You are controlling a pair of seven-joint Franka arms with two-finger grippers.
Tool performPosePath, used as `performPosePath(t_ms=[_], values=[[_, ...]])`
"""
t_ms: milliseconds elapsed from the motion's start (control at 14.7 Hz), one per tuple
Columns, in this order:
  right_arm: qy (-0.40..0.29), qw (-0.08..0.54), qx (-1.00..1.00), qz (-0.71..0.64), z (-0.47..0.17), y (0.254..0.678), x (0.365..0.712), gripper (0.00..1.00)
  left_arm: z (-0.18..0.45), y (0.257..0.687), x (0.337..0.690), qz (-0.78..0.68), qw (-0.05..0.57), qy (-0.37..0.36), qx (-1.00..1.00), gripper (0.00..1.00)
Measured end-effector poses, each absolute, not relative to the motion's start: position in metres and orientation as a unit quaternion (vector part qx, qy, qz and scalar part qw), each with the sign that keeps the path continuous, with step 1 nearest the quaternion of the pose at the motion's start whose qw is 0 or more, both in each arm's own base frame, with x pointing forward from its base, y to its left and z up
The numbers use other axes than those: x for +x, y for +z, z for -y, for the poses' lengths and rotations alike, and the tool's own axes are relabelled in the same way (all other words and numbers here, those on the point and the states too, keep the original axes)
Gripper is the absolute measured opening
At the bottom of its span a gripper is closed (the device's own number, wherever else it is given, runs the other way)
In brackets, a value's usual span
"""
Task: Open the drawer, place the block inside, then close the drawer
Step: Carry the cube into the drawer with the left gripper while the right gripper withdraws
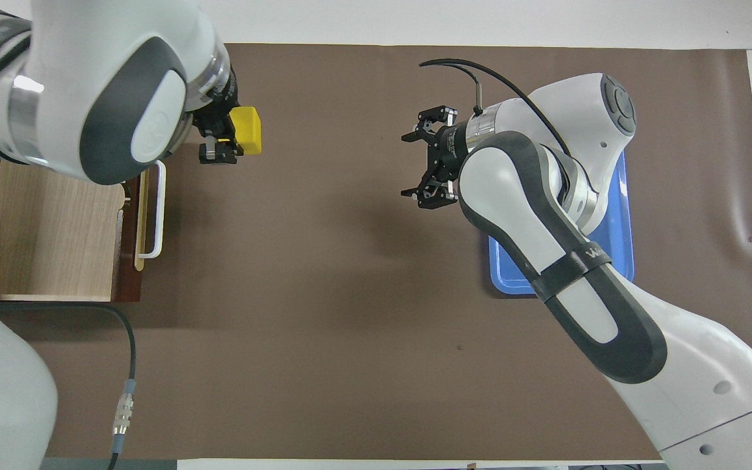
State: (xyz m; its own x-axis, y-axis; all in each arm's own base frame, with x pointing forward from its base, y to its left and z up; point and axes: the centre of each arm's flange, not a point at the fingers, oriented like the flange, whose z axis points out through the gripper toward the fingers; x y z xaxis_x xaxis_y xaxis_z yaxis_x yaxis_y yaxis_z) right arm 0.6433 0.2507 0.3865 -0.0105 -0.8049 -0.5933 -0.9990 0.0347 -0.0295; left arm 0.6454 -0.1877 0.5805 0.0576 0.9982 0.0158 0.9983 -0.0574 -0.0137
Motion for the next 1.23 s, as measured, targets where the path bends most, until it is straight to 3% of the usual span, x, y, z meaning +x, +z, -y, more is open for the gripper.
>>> performPosePath(t_ms=[546,819,1229], values=[[0.184,0.23,-0.695,-0.656,-0.208,0.381,0.653,0.98,0.018,0.535,0.651,0.671,0.011,0.009,-0.741,0.56],[0.132,0.181,-0.768,-0.6,-0.186,0.41,0.645,0.98,0.009,0.49,0.621,0.674,0.007,0.01,-0.739,0.56],[0.07,0.102,-0.893,-0.433,-0.115,0.474,0.619,0.99,-0.018,0.466,0.601,0.681,0.004,0.007,-0.733,0.56]])
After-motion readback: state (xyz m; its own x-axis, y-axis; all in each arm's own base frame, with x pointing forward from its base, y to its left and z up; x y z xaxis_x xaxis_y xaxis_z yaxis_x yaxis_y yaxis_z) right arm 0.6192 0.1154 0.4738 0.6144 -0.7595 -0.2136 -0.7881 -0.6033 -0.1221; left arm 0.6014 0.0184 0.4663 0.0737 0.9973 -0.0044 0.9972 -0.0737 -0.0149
